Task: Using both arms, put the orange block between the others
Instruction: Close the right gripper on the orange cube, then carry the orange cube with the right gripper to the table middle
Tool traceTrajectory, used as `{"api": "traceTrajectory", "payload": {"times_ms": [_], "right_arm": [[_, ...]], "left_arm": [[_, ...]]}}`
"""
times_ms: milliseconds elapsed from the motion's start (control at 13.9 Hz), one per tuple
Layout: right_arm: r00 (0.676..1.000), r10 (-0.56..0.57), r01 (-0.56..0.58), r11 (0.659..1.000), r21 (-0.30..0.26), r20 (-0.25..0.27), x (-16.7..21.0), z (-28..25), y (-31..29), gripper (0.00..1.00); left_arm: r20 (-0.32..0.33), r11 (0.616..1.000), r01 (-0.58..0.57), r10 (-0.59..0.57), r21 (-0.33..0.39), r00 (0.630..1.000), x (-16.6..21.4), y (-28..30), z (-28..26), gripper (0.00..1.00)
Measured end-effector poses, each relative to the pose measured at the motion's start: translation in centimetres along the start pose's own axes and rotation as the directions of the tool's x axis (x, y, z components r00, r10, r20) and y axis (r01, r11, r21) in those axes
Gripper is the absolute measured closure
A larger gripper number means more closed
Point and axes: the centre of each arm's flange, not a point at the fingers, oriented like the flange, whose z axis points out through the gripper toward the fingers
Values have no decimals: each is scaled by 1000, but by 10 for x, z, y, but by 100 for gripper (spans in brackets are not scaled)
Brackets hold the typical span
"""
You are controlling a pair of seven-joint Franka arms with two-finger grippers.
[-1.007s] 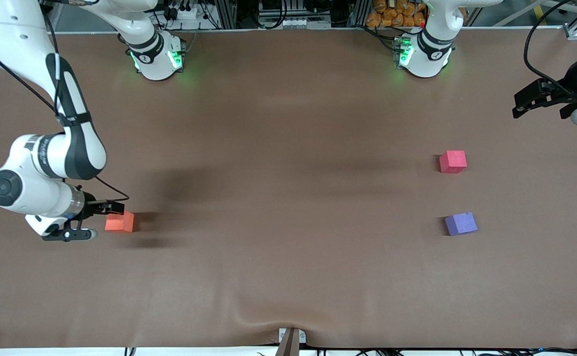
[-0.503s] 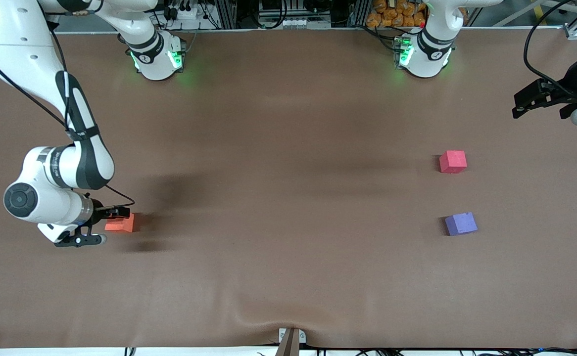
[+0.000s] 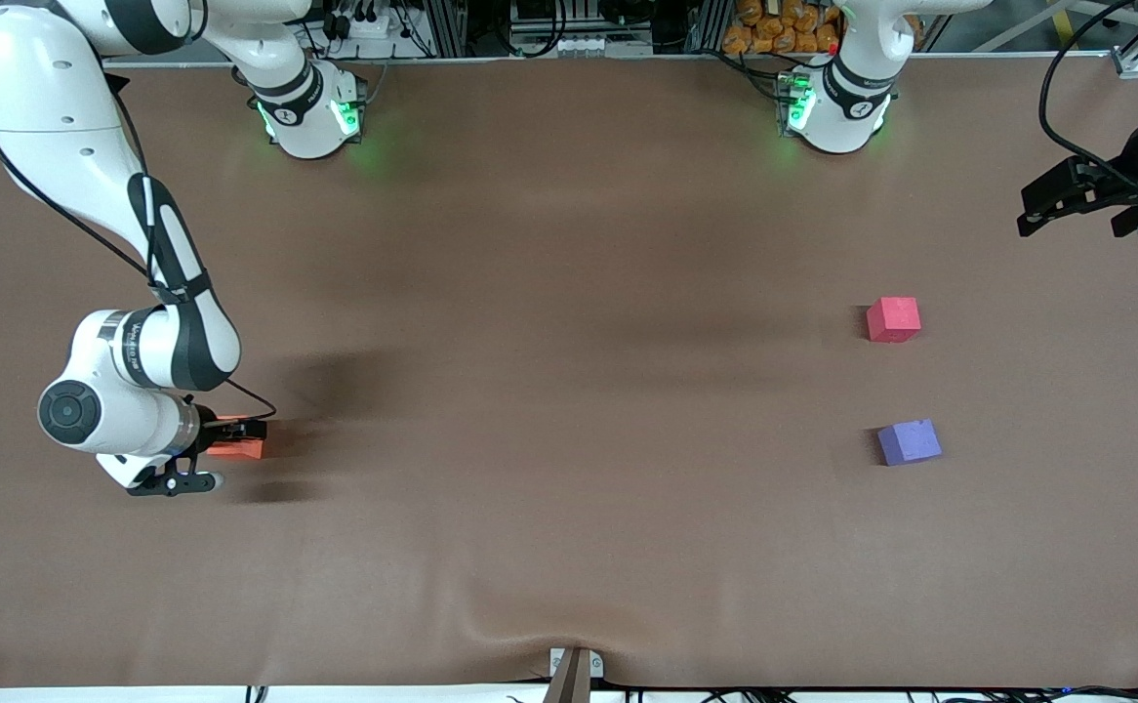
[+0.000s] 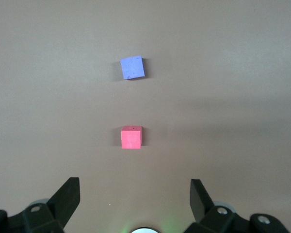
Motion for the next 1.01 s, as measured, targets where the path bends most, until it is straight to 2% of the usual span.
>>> {"api": "traceTrajectory", "payload": {"times_ms": [216, 288, 503, 575, 791, 1007], "right_arm": [[1000, 14, -14, 1000, 0, -1, -1, 1, 9, 0], [1000, 18, -18, 1000, 1, -2, -1, 2, 12, 7], [1000, 20, -20, 1000, 1, -1, -1, 3, 13, 42], [1000, 20, -20, 1000, 2, -3, 0, 1, 13, 45], [1000, 0, 0, 1000, 6, -13, 5, -10, 1, 45], [997, -76, 77, 997, 9, -23, 7, -49, -55, 48]], "left_arm": [[-1, 1000, 0, 0, 0, 1000, 0, 0, 0, 0], [-1, 1000, 0, 0, 0, 1000, 0, 0, 0, 0], [-1, 1000, 0, 0, 0, 1000, 0, 0, 0, 0], [-1, 1000, 0, 0, 0, 1000, 0, 0, 0, 0], [0, 1000, 0, 0, 0, 1000, 0, 0, 0, 0], [3, 1000, -3, 3, 0, 1000, 2, 2, 3, 0]]}}
